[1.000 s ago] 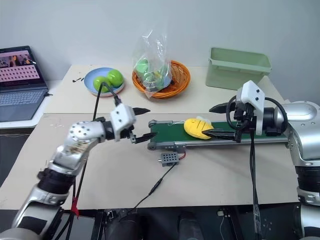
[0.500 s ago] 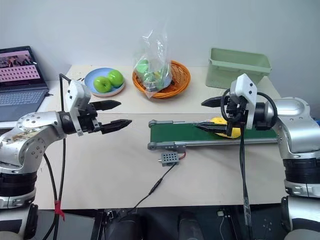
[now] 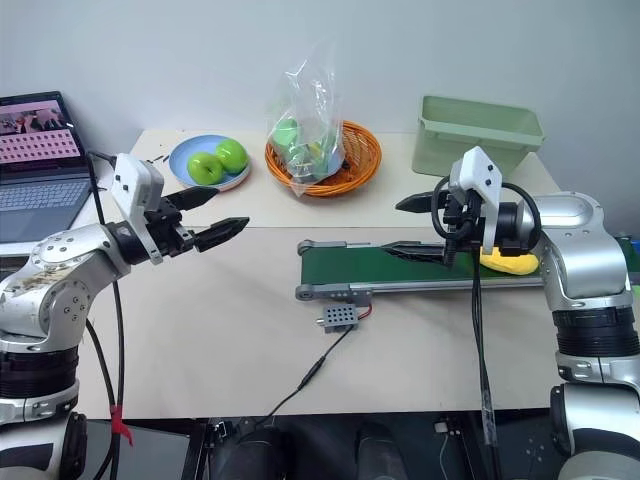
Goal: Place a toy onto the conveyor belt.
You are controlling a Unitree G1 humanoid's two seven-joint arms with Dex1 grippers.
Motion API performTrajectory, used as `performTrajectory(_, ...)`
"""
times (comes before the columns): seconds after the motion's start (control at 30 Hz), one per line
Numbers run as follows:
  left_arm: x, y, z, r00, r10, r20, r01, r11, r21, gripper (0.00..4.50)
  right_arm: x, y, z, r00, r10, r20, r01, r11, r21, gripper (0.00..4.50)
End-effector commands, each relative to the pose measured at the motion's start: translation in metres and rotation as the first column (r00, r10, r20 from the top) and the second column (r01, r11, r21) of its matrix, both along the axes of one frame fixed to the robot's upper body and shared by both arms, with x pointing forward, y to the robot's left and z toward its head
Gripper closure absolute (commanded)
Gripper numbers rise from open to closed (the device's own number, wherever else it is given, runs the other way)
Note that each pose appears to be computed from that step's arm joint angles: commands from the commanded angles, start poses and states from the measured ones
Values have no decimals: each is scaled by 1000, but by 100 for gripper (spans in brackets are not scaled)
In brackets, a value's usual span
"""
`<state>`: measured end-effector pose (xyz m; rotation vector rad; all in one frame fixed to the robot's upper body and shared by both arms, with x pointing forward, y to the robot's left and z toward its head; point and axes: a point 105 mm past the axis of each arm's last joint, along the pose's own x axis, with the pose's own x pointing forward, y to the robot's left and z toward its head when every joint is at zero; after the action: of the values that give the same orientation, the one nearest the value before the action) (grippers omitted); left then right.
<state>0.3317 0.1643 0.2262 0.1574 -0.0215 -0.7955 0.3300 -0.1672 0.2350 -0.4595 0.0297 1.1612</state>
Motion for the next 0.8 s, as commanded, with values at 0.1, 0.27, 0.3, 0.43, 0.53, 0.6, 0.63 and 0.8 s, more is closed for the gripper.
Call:
performTrajectory(0.1, -3, -7, 6, 999, -25, 32, 24, 1000, 19, 9, 2, -2, 11, 997, -13, 70, 13, 1000, 2, 0)
performTrajectory(0.27, -1, -9, 11, 998, -21, 52, 20, 1000, 7, 9, 3, -2, 11, 997, -15, 75, 15, 1000, -4, 0)
performTrajectory(0.3, -1, -9, 12, 998, -21, 55, 21, 1000, 2, 9, 3, -2, 10, 997, -15, 76, 15, 1000, -4, 0)
performTrajectory(0.43, -6, -17, 23, 995, -72, 71, 75, 996, -43, 9, 4, -2, 12, 996, -20, 82, 20, 1000, -2, 0)
performTrajectory(0.53, -7, -19, 30, 992, -98, 83, 101, 994, -44, 9, 6, -2, 12, 996, -24, 86, 24, 1000, -3, 0)
performTrajectory(0.6, -6, -20, 31, 991, -100, 86, 103, 994, -37, 9, 6, -2, 13, 996, -23, 88, 23, 1000, -3, 0)
performTrajectory(0.63, -6, -20, 31, 991, -101, 87, 104, 994, -36, 9, 6, -2, 13, 996, -22, 89, 22, 1000, -3, 0)
performTrajectory(0.8, -6, -20, 31, 990, -114, 82, 117, 992, -39, 9, 6, -1, 12, 996, -23, 89, 23, 1000, -2, 0)
